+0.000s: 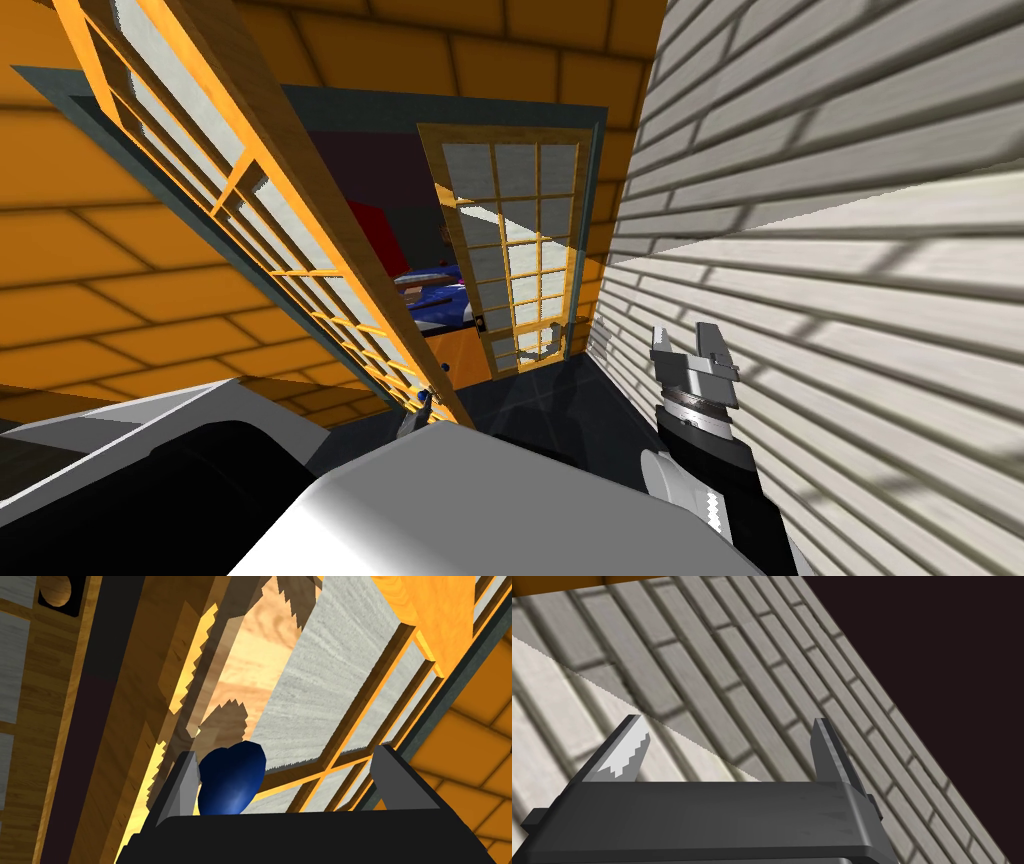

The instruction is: Pull the door open

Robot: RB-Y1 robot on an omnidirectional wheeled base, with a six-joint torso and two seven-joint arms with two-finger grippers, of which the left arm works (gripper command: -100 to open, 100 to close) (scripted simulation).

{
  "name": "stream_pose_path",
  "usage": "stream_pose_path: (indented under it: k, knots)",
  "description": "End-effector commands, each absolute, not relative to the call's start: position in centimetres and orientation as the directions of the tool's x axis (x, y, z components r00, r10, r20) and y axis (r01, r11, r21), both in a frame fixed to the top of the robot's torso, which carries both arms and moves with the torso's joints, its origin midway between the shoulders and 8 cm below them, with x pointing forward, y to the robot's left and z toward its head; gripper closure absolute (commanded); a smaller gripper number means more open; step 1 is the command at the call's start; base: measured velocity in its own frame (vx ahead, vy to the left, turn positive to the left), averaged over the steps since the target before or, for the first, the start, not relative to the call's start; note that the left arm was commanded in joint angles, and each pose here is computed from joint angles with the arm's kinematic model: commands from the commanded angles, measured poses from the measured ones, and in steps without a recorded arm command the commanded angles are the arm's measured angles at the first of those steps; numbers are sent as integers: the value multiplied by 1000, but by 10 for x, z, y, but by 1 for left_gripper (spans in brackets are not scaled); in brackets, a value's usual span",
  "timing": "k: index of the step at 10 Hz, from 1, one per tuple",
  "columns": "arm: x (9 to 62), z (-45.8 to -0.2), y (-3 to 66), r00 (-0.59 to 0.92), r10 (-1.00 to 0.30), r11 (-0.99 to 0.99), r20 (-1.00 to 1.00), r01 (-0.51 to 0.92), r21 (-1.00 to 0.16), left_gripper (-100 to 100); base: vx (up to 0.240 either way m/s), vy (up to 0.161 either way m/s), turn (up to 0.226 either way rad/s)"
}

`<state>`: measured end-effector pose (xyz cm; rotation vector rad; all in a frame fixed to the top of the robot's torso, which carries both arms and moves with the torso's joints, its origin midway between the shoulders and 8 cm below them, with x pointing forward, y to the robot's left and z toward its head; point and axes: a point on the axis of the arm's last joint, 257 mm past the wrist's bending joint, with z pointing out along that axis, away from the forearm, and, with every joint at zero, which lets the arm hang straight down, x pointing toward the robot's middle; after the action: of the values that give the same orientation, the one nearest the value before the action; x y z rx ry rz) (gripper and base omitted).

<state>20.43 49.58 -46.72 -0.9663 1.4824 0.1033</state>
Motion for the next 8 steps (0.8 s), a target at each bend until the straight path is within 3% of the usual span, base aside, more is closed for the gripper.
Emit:
stream_pose_path:
  k: [1,8]
  knots:
    - [188,-473,510,160,-505,604,-848,-637,-480,100,-24,-7,-7]
    - [187,-474,512,216,-561,553,-799,-621,-556,100,-22,-4,4]
